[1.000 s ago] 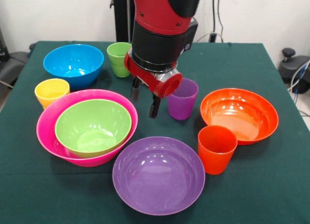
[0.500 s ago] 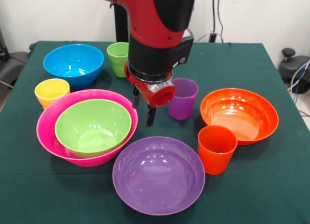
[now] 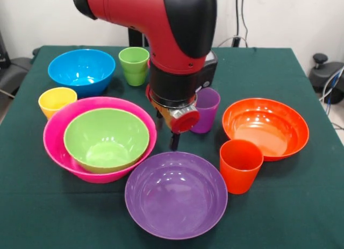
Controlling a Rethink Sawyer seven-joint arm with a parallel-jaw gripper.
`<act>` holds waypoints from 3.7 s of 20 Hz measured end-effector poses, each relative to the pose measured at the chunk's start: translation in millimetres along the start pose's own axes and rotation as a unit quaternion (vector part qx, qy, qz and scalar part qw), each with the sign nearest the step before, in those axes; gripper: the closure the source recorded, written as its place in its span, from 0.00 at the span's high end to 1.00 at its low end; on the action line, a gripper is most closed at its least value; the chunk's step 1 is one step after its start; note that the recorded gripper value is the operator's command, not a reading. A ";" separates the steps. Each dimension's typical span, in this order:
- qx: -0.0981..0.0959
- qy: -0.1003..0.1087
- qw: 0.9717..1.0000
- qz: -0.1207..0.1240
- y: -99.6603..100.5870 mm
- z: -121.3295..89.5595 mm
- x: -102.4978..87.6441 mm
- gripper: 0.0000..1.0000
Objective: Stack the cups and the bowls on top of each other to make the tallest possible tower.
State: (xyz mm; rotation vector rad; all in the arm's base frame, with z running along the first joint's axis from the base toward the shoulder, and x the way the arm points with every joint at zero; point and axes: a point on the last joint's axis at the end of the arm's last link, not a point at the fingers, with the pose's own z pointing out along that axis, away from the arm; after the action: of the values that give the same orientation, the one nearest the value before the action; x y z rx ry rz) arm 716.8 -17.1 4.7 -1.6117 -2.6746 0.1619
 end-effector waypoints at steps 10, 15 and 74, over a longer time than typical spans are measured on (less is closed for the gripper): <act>-0.016 0.014 1.000 0.007 19.9 0.7 35.0 1.00; -0.018 0.018 1.000 0.003 26.4 -0.3 49.5 1.00; -0.013 -0.010 1.000 0.022 32.2 57.8 -9.5 1.00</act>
State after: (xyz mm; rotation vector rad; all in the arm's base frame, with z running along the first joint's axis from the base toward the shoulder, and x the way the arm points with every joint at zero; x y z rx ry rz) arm 745.8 -15.2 -55.5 -1.6869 -2.6679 0.1436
